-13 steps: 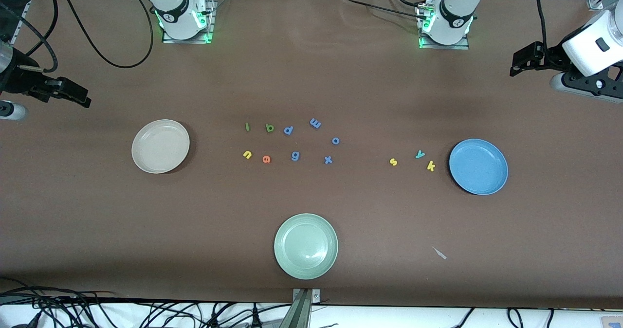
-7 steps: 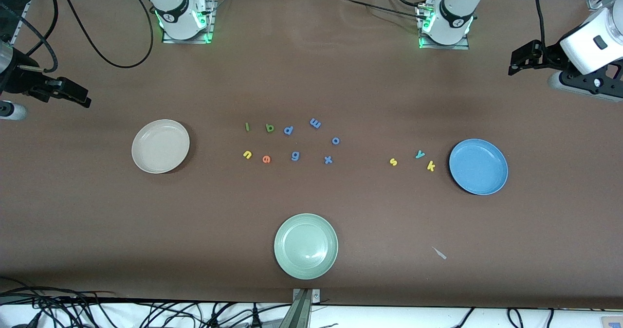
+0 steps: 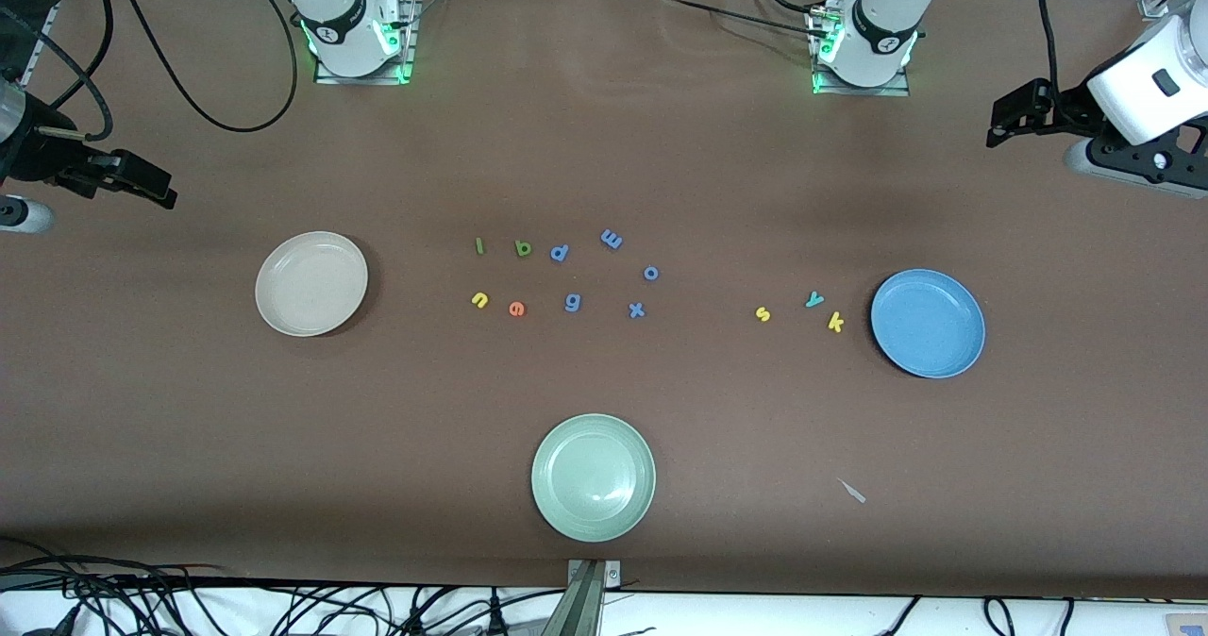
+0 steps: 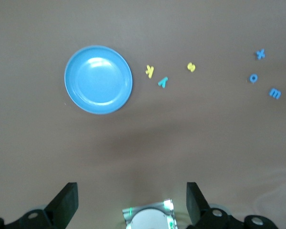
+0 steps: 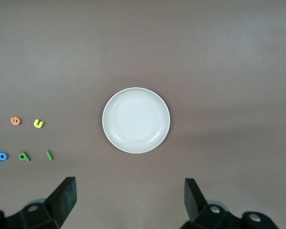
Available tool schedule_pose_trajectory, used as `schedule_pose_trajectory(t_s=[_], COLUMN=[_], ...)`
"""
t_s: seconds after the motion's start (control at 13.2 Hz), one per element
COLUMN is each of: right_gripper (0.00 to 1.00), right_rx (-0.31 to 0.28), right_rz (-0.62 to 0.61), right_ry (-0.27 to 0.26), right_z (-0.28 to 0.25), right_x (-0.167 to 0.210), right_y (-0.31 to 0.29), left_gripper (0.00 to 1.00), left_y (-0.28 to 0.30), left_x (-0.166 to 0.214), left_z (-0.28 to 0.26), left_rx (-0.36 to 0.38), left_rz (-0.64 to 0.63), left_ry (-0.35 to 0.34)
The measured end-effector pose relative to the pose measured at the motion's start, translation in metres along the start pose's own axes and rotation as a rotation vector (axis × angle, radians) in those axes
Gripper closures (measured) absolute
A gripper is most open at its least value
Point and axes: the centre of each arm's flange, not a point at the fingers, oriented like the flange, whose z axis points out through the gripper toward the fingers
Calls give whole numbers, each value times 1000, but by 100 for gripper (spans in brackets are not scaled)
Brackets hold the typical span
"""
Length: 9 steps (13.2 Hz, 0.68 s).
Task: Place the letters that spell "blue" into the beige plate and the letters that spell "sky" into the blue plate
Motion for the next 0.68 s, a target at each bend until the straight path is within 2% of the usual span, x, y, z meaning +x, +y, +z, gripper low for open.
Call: schedule_pose_trajectory(t_s=[0.08,0.23,0.38,0.68], right_gripper=[0,0,0,0], right_rx=[0,0,0,2], right_rz=[-2,-5,-7,-16], right_ry=[0,0,0,-25], right_z=[0,0,0,14], right_x=[0,0,0,6], right_y=[-1,-3,-4,-11], left_gripper=[0,0,0,0], left_y=[-6,-20,-30,-29], left_x=[4,8,13,18], left_z=[-1,1,4,10], left_rx=[3,19,87,95], left_rz=[-9,-32,-42,-147], left_ry=[32,50,48,45])
